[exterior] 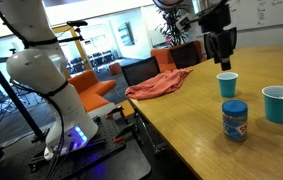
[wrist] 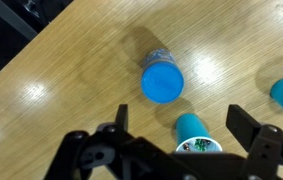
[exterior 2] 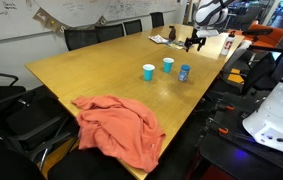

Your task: Pour the sweets in the right cup onto the table then put two sweets in the left cup

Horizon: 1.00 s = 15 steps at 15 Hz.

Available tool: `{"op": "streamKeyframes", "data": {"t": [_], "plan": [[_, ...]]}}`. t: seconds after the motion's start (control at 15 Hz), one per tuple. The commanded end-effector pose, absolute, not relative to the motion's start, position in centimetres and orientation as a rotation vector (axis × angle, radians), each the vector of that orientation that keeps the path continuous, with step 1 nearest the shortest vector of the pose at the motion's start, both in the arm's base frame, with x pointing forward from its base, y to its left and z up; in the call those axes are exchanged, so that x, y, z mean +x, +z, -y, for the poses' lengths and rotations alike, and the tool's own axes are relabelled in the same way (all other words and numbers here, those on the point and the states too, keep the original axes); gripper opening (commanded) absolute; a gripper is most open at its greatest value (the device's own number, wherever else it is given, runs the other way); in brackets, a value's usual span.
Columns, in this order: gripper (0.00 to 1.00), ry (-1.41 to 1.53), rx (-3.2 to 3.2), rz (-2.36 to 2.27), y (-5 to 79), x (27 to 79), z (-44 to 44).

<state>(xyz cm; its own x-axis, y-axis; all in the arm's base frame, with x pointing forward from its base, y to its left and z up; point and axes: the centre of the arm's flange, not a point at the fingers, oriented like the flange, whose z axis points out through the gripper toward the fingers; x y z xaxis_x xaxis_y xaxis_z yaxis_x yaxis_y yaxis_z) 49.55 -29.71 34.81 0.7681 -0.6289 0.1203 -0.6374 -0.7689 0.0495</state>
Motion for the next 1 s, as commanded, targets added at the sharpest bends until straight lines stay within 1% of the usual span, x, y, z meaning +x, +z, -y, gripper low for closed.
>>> {"op": "streamKeyframes", "data": {"t": [0.0, 0.33, 0.93], "plan": [[1.0, 0.253, 2.775, 1.211, 32.4, 53.8, 34.1], [1.0, 0.411, 2.641, 1.417, 29.5, 57.4, 36.7], [1.0, 0.401, 2.56, 1.563, 24.9, 61.0, 36.6]]}}
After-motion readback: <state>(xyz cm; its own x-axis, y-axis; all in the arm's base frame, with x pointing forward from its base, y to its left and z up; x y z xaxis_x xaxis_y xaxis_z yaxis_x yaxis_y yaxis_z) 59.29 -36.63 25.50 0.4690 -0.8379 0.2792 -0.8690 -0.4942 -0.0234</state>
